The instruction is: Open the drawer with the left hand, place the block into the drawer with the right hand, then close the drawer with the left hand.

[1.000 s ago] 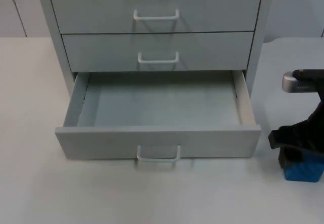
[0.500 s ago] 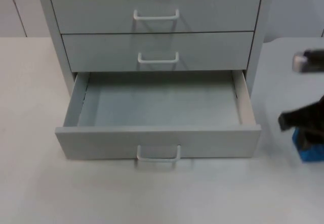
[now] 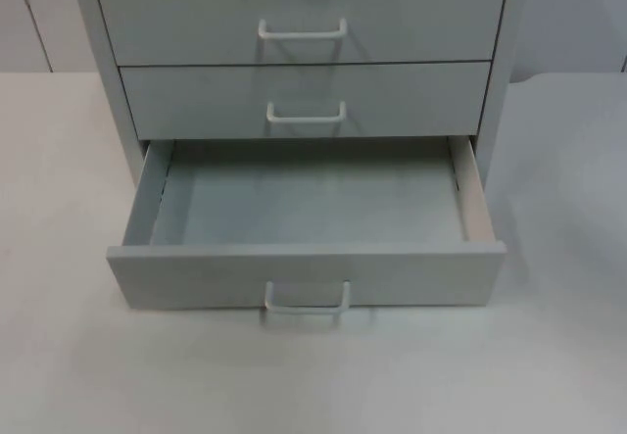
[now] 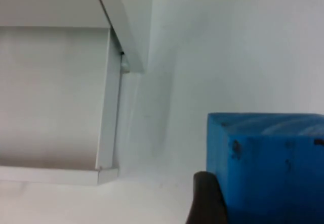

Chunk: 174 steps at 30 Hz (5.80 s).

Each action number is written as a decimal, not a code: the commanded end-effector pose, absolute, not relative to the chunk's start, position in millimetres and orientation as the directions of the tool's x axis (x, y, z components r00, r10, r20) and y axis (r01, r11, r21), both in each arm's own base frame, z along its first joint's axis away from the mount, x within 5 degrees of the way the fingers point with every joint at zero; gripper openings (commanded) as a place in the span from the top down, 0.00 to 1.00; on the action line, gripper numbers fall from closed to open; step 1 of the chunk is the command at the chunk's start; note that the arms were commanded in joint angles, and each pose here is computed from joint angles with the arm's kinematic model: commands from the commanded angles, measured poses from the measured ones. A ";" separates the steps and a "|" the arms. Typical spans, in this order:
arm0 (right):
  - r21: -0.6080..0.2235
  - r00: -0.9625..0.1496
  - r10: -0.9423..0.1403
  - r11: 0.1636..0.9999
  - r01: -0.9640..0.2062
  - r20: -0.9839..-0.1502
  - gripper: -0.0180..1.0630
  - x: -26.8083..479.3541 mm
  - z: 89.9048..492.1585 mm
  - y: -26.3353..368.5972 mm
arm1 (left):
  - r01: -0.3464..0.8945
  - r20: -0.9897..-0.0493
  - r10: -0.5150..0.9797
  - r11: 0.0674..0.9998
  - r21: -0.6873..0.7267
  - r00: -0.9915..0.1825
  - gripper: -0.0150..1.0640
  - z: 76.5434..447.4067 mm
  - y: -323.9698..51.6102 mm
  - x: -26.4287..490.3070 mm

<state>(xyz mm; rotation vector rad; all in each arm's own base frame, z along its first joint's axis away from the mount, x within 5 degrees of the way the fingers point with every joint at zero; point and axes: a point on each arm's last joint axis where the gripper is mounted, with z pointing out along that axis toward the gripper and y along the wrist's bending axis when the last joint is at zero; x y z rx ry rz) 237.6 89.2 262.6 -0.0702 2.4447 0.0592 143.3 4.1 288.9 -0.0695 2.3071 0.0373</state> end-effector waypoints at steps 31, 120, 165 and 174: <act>0.061 -0.717 -0.149 0.964 -0.258 -0.680 0.98 252.5 219.3 220.7 | -0.066 -0.752 -0.042 0.998 0.002 -0.658 0.06 289.3 4.6 142.9; 0.054 -0.775 -0.166 0.967 -0.249 -0.610 0.31 223.9 227.9 193.9 | -0.062 -0.745 -0.050 0.998 -0.011 -0.665 0.06 288.7 3.6 142.4; 0.042 -0.915 -0.054 0.996 -0.078 -0.401 0.31 230.1 249.3 21.9 | -0.017 -0.737 -0.029 1.000 -0.024 -0.675 0.08 287.9 -0.3 141.7; 0.042 -0.904 -0.053 0.996 -0.078 -0.424 0.31 232.2 250.2 22.0 | 0.052 -0.744 -0.009 0.997 -0.059 -0.669 0.56 288.7 -7.2 142.1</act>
